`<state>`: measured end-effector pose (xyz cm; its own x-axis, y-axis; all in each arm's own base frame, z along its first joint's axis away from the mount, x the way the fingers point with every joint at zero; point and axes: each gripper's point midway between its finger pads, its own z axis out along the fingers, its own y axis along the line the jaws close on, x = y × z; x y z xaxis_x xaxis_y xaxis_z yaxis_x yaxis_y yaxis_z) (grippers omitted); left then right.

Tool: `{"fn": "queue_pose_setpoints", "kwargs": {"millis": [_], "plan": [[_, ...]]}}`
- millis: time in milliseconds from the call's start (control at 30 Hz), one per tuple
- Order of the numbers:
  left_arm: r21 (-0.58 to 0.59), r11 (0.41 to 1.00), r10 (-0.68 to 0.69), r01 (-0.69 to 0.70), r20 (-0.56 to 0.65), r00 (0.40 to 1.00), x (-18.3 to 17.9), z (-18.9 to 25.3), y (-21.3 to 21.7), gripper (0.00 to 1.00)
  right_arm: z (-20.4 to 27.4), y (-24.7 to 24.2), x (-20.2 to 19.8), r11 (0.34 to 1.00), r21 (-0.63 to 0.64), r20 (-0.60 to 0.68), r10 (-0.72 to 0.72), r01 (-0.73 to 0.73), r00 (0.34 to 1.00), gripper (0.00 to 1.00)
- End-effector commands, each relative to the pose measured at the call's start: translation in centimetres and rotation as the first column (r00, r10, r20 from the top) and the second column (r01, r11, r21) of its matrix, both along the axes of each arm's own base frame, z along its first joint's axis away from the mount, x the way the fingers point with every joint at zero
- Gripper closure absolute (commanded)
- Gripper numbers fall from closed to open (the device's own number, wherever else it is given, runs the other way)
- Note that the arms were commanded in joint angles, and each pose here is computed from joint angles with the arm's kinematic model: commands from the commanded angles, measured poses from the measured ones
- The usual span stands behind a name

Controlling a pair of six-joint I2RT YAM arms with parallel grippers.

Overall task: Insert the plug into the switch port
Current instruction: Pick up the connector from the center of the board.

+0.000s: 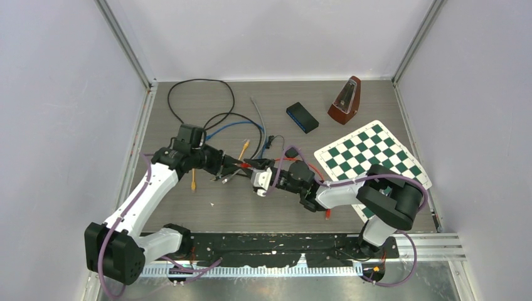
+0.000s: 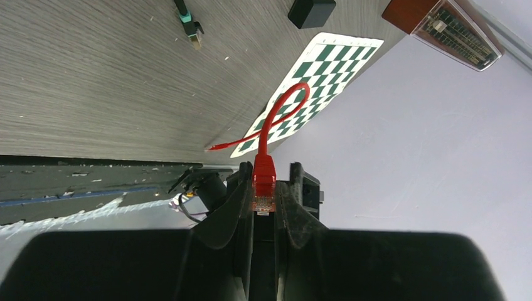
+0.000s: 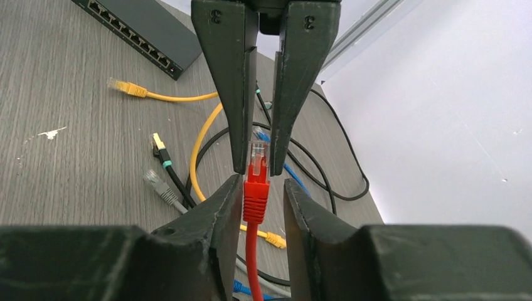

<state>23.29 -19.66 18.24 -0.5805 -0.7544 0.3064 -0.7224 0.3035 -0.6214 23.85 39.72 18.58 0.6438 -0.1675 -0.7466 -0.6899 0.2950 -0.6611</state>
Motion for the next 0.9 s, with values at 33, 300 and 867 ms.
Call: {"fn": "queue_pose_setpoints", "kwargs": {"millis": [33,300,867], "plan": [[-0.049,0.999,-0.017,0.017,0.012,1.0,-0.1,0.9,-0.7,1.0,1.9,-0.3,0.2,0.997,0.076,0.058,-0.034,0.03,0.998,0.67],[-0.041,0.999,-0.003,0.004,0.028,1.0,0.2,1.0,-0.4,1.0,1.7,-0.7,0.4,0.995,0.083,0.062,-0.057,0.052,0.996,0.87],[0.021,0.986,0.155,-0.163,0.203,0.967,1.8,1.8,3.3,0.26,2.8,-2.1,0.8,0.984,0.131,-0.159,-0.097,0.118,0.983,0.95]]}}
